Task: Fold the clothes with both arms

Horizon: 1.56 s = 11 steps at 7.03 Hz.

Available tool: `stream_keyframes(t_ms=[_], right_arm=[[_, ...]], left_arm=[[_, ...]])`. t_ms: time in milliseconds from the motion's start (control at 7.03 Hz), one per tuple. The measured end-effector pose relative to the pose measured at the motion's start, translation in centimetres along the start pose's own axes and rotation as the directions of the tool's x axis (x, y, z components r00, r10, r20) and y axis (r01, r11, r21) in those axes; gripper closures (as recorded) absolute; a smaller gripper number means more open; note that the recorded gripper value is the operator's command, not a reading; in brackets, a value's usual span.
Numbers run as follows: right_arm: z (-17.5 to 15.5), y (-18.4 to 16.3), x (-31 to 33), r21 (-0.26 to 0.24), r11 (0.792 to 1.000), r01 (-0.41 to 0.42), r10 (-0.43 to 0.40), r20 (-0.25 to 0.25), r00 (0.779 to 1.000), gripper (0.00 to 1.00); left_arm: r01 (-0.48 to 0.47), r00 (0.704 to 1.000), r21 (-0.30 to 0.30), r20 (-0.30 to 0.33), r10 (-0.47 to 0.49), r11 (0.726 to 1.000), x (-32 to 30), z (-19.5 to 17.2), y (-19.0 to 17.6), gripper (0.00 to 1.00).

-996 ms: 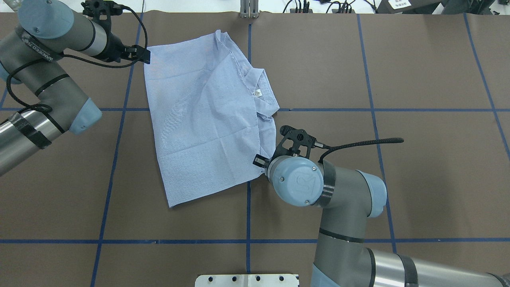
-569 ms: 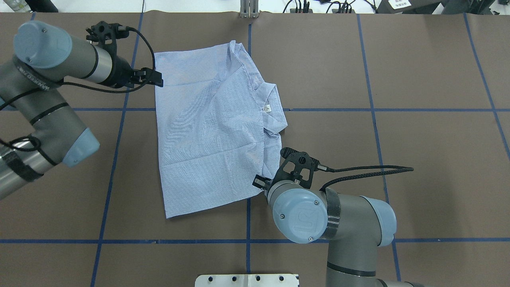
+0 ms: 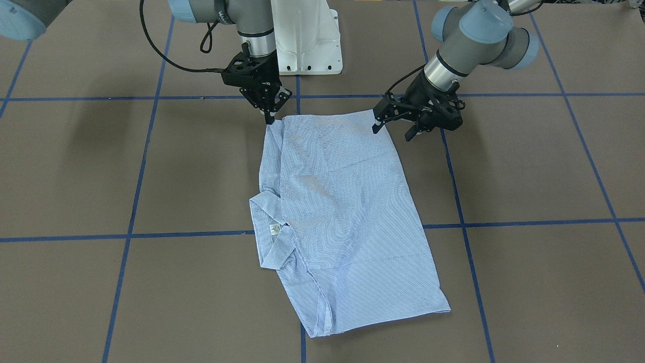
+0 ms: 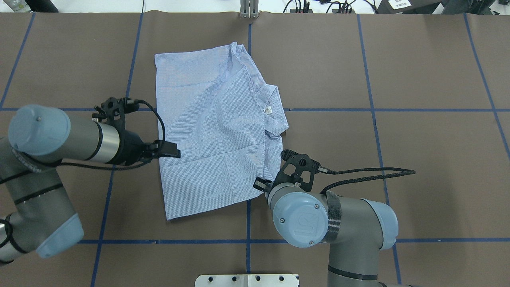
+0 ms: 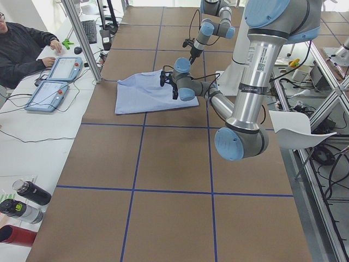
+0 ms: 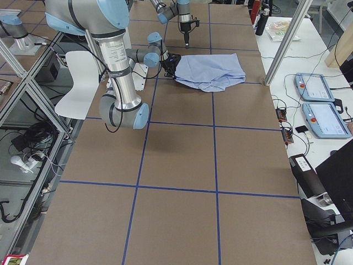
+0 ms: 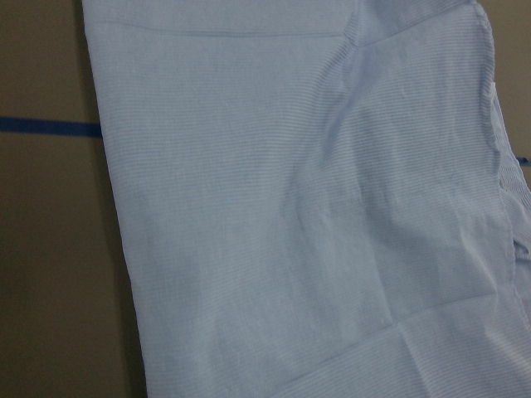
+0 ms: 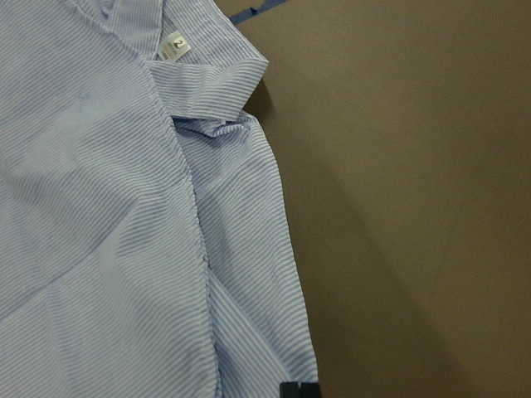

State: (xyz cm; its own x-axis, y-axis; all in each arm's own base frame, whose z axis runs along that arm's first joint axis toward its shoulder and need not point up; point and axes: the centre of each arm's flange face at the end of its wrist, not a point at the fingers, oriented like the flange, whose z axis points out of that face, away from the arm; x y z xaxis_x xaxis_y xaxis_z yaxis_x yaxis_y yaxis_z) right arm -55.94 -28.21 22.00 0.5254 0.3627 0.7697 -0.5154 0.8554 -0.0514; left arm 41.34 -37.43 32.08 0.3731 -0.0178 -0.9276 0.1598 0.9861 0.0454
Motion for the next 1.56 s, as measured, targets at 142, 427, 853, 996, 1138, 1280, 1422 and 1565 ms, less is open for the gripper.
stream_keyframes(t_ms=[142, 427, 853, 996, 1138, 1280, 1422, 1565], right_arm=[[-0.1, 0.0, 0.0, 0.0, 1.0, -0.001, 0.001, 0.001, 1.0, 1.0], [-0.2, -0.1, 0.0, 0.0, 1.0, -0.001, 0.001, 0.003, 1.0, 1.0], [-0.6, -0.3, -0.1, 0.0, 1.0, -0.004, 0.004, 0.011, 1.0, 1.0], [-0.8, -0.4, 0.0, -0.001, 1.0, -0.005, 0.005, 0.014, 1.0, 1.0], [-0.9, -0.4, 0.0, -0.001, 1.0, -0.005, 0.006, 0.015, 1.0, 1.0], [-0.9, -0.4, 0.1, -0.001, 1.0, -0.005, 0.005, 0.015, 1.0, 1.0], [-0.8, -0.4, 0.2, -0.001, 1.0, -0.005, 0.005, 0.014, 1.0, 1.0], [-0.8, -0.4, 0.3, 0.0, 1.0, -0.004, 0.004, 0.012, 1.0, 1.0]], left_arm=[[0.065, 0.998, 0.008, 0.024, -0.065, 0.998, -0.6, 1.0, 3.7, 0.0], [0.168, 0.982, 0.049, 0.077, -0.172, 0.985, -1.5, 3.1, 8.0, 0.21], [0.199, 0.974, 0.037, 0.107, -0.202, 0.979, -1.1, 4.6, 10.6, 0.47], [0.196, 0.973, 0.028, 0.12, -0.198, 0.98, -0.9, 5.0, 11.2, 0.47], [0.195, 0.972, 0.022, 0.13, -0.196, 0.981, -0.5, 5.3, 11.5, 0.47], [0.193, 0.971, 0.016, 0.138, -0.193, 0.981, -0.2, 5.5, 11.8, 0.47], [0.191, 0.971, 0.01, 0.145, -0.19, 0.982, -0.1, 5.7, 12.2, 0.47], [0.189, 0.97, 0.006, 0.153, -0.188, 0.982, -0.1, 5.9, 12.5, 0.49]])
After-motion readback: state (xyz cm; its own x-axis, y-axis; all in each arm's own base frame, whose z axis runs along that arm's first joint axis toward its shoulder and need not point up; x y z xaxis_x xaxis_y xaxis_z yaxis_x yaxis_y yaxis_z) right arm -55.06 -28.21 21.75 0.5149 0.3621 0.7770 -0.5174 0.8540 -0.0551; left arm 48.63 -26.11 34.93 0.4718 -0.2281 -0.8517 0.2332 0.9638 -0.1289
